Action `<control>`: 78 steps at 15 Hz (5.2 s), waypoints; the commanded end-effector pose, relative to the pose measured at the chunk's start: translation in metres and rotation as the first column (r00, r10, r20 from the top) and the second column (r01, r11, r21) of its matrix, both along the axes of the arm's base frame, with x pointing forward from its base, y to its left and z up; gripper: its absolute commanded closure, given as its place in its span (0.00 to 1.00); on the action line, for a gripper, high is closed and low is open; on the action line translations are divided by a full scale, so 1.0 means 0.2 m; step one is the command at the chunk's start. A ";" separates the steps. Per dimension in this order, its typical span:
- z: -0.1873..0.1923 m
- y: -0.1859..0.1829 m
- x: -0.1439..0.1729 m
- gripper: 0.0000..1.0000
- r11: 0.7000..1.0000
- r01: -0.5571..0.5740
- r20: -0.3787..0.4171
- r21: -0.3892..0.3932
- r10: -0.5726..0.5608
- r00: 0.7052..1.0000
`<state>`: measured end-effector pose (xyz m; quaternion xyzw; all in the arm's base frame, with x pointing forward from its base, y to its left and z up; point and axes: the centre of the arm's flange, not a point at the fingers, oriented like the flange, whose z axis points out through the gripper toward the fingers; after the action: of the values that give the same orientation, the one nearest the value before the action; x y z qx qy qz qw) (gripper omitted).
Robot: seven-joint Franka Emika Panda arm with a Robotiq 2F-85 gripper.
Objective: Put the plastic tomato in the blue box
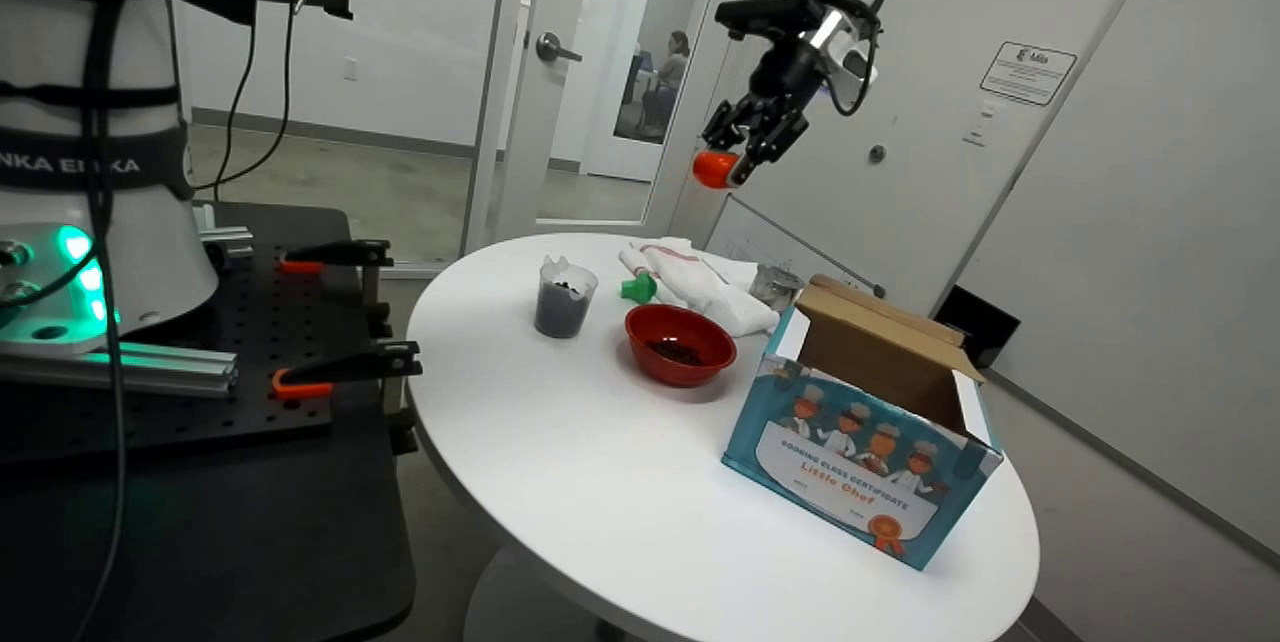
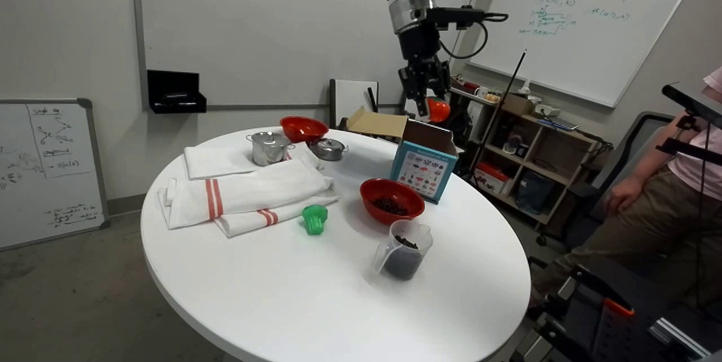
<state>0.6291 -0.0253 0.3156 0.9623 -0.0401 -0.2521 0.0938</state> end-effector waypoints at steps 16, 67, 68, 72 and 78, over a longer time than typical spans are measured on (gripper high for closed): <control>-0.31 0.17 0.20 0.62 0.998 0.055 -0.064 -0.043 -0.058 0.996; -0.08 -1.20 -0.11 0.62 0.372 0.919 -0.001 0.129 -0.927 0.375; -0.07 -1.22 -0.11 0.62 0.338 0.932 0.005 0.131 -0.940 0.341; -0.07 -1.25 -0.12 0.62 0.244 0.963 0.018 0.115 -0.970 0.243; -0.10 -1.29 -0.07 0.37 0.248 0.965 0.019 0.082 -0.969 0.247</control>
<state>0.6149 -0.2829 0.2950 0.7455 -0.6176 -0.2261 -0.1077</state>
